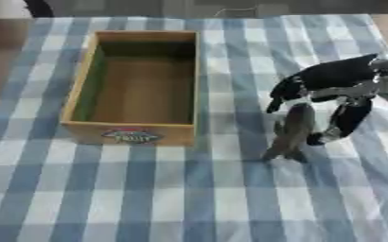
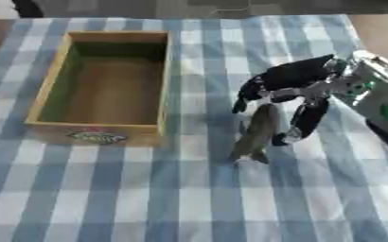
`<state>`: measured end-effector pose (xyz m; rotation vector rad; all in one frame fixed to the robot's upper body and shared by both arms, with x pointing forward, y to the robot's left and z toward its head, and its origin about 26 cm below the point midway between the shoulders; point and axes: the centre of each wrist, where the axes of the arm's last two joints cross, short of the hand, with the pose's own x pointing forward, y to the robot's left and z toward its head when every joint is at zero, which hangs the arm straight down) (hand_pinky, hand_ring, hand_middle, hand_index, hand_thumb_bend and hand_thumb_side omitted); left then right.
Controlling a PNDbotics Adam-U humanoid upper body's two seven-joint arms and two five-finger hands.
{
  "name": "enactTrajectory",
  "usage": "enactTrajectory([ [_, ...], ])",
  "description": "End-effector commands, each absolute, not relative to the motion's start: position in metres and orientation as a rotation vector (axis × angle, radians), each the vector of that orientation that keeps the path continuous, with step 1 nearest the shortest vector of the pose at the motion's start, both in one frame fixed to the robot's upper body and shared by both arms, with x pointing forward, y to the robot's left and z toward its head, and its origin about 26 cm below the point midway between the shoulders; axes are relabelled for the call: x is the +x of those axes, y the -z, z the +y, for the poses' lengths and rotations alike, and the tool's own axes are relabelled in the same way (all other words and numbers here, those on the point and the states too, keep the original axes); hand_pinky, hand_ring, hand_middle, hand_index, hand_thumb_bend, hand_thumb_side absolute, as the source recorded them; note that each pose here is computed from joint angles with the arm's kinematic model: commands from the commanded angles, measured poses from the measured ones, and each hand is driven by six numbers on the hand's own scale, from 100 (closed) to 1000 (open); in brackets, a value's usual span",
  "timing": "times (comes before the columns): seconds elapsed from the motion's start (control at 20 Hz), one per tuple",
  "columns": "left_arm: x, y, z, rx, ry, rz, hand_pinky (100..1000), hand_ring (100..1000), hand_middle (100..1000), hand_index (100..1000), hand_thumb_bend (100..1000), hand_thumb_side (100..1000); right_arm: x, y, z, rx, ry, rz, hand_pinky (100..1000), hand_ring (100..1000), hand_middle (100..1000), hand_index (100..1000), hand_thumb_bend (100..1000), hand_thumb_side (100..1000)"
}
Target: Pick up objects on the table and place them in the box.
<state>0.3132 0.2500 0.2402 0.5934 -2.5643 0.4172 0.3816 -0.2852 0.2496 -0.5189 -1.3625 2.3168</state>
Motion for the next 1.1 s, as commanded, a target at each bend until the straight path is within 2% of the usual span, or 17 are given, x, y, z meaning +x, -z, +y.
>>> enactTrajectory([
  [0.05,0.31,-0.25,0.25,0.594,-0.409,-2.606,827,836,783,785,100,619,0.38,-0.262,-0.288,-0.438,-2.655,-1.141,858,920,722,854,401,100],
  [0.5,0.31,-0.251,0.25,0.594,-0.408,-2.61,827,836,783,785,100,619,0.383,-0.251,-0.291,-0.43,-2.664,-1.074,855,920,698,806,339,100],
  [0.65,0.31,-0.251,0.251,0.595,-0.409,-2.61,827,836,783,785,100,619,0.386,-0.247,-0.294,-0.431,-2.669,-1.044,852,914,662,776,323,100],
  [0.95,0.31,-0.251,0.251,0.598,-0.411,-2.608,827,837,784,786,100,620,0.389,-0.246,-0.294,-0.425,-2.662,-1.048,850,904,604,688,333,100],
  [1.1,0.31,-0.251,0.251,0.598,-0.411,-2.608,827,837,784,786,100,620,0.389,-0.246,-0.294,-0.42,-2.659,-1.052,849,902,598,677,334,100],
])
